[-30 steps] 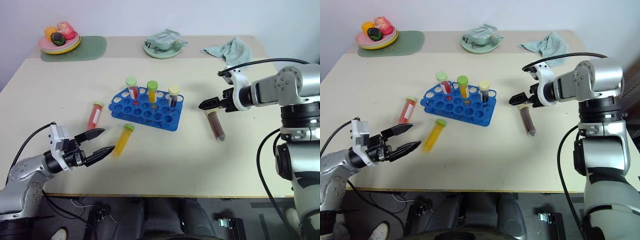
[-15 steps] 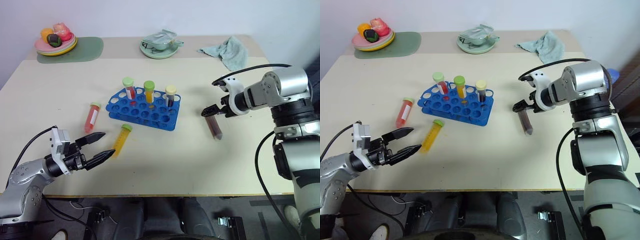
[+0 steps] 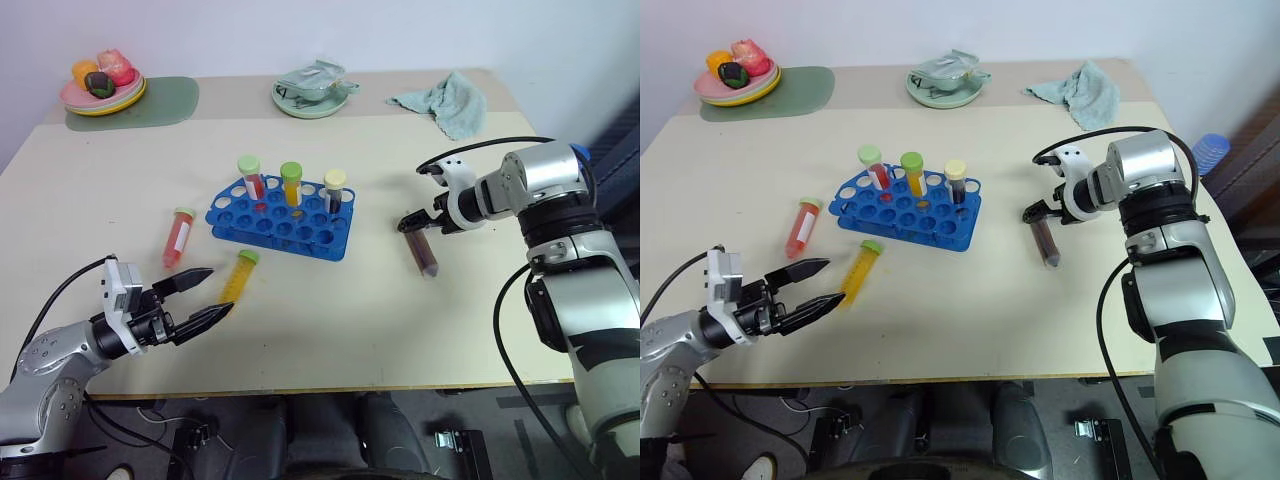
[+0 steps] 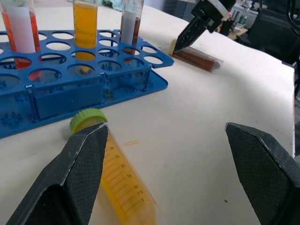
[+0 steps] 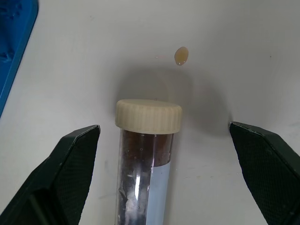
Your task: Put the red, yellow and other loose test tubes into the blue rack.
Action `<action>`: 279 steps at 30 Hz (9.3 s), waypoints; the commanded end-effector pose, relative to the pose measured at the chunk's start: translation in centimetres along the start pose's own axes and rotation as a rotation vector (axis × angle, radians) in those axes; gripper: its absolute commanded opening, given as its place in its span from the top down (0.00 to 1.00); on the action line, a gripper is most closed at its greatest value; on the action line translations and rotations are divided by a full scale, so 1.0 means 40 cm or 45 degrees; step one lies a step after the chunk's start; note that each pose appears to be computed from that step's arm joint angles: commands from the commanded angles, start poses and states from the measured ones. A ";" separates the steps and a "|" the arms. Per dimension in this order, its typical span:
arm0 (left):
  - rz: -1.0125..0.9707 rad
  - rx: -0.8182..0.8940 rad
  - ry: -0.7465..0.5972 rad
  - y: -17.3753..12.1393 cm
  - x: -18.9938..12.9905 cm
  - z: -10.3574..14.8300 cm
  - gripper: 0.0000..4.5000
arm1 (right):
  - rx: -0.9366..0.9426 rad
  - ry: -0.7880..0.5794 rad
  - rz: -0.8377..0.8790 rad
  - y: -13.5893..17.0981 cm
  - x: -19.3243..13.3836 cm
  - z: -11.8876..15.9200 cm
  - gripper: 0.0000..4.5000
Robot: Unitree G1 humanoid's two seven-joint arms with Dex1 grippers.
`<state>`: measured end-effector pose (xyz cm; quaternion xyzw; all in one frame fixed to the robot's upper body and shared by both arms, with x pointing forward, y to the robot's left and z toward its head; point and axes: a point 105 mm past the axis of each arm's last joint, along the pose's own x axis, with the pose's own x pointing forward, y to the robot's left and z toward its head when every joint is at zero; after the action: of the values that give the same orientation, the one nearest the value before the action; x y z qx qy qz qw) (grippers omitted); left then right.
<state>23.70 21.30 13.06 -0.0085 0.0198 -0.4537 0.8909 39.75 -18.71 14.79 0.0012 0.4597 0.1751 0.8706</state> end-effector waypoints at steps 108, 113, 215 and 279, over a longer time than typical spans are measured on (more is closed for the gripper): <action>0.063 0.234 -0.324 0.007 0.020 0.114 0.08 | -0.354 -1.827 0.831 0.371 0.003 -0.007 0.79; 0.056 0.228 -0.322 0.009 0.020 0.111 0.08 | -0.379 -1.828 0.829 0.369 -0.002 -0.015 0.79; 0.635 -0.391 1.268 0.089 0.305 0.049 0.08 | -1.111 -1.026 0.680 0.168 -0.277 -0.265 0.39; 0.407 0.379 -0.466 0.002 0.259 0.301 0.82 | -1.043 -1.122 0.678 0.195 -0.242 -0.176 0.38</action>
<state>30.86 13.24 23.67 0.0067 -0.1479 -0.2981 0.9430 26.76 -15.38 18.95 -0.1351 -0.0373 0.5366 0.8321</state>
